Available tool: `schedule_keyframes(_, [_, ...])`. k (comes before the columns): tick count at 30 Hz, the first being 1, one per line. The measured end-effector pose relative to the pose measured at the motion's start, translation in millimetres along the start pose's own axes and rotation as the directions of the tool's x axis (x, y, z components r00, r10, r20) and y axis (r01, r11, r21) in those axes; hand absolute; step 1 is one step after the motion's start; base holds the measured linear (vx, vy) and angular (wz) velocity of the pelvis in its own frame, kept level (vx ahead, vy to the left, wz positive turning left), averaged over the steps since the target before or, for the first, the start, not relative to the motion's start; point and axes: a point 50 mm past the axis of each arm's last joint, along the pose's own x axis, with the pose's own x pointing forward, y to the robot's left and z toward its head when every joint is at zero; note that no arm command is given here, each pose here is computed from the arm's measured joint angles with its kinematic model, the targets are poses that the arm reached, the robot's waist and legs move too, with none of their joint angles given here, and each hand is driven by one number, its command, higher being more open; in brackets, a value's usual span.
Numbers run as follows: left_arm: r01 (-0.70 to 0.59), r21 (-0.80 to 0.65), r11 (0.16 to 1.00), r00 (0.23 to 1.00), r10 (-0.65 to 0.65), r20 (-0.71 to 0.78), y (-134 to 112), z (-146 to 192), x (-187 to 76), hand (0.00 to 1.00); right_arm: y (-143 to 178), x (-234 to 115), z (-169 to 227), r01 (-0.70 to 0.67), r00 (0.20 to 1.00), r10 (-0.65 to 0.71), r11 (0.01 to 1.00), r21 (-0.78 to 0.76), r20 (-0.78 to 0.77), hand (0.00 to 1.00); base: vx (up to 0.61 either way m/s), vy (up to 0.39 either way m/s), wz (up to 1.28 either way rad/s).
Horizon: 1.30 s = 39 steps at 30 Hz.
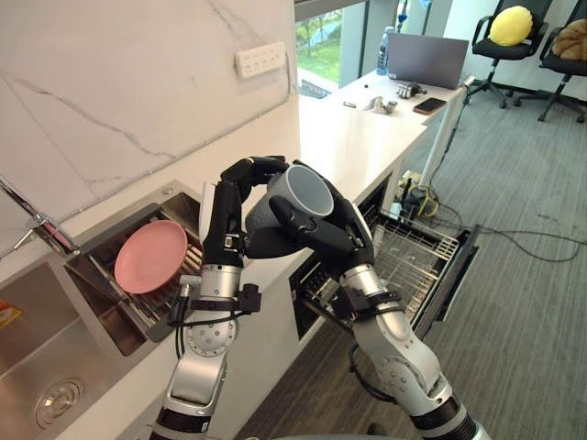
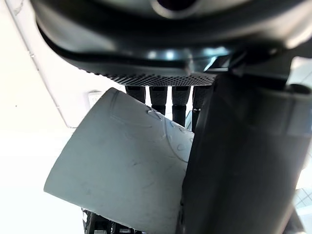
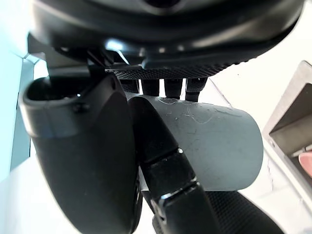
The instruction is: Walk over to the sink, pick up the cup, carry it to the dishwasher, place the cup inside the dishwasher, then close the dishwasher door
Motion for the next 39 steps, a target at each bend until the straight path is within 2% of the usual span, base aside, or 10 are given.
schedule_keyframes(8, [0.309, -0.123, 0.943, 0.947, -0.316, -0.05, -29, -7, -19, 1.0, -44, 12, 18, 0.208, 0.975, -0.196, 0.971, -0.115, 0.104, 0.0, 0.0, 0.0, 0.0])
schedule_keyframes(11, [0.437, -0.176, 0.882, 0.891, -0.452, -0.053, -40, -8, -30, 1.0, -89, 6, 36, 0.448, 0.885, -0.426, 0.889, -0.099, 0.187, 0.0, 0.0, 0.001, -0.04])
schedule_keyframes(14, [0.498, -0.259, 0.828, 0.848, -0.527, -0.053, -41, -8, -41, 1.0, -142, -24, 63, 0.695, 0.698, -0.637, 0.713, -0.094, 0.327, 0.0, 0.01, 0.004, -0.22])
schedule_keyframes(19, [0.512, -0.435, 0.741, 0.825, -0.565, 0.01, -33, -2, -39, 1.0, -173, -61, 76, 0.818, 0.56, -0.725, 0.559, -0.132, 0.401, 0.0, -0.01, -0.003, -0.19])
schedule_keyframes(23, [0.478, -0.661, 0.579, 0.797, -0.602, 0.049, -42, -5, -44, 1.0, -185, -78, 80, 0.854, 0.51, -0.744, 0.499, -0.149, 0.431, 0.0, -0.02, -0.007, -0.07])
schedule_keyframes(24, [0.431, -0.761, 0.486, 0.78, -0.624, 0.043, -48, -11, -49, 1.0, -188, -80, 80, 0.854, 0.511, -0.744, 0.497, -0.154, 0.43, 0.0, 0.0, 0.0, 0.0])
schedule_keyframes(29, [0.09, -0.952, 0.291, 0.68, -0.716, -0.155, -72, -61, -87, 1.0, -193, -79, 70, 0.809, 0.585, -0.717, 0.551, -0.206, 0.38, 0.0, -0.03, -0.009, 0.03])
schedule_keyframes(33, [-0.174, -0.901, 0.398, 0.444, -0.785, -0.433, -78, -110, -144, 1.0, -195, -71, 58, 0.67, 0.742, -0.624, 0.671, -0.318, 0.246, 0.0, -0.02, -0.019, 0.22])
schedule_keyframes(36, [-0.219, -0.79, 0.572, 0.27, -0.743, -0.613, -65, -132, -184, 1.0, -197, -62, 43, 0.514, 0.843, -0.531, 0.747, -0.422, 0.086, 0.0, 0.0, -0.022, 0.3])
schedule_keyframes(39, [-0.243, -0.688, 0.684, 0.196, -0.66, -0.725, -51, -144, -204, 1.0, -202, -63, 26, 0.458, 0.857, -0.516, 0.776, -0.434, -0.018, 0.0, -0.04, -0.007, 0.44])
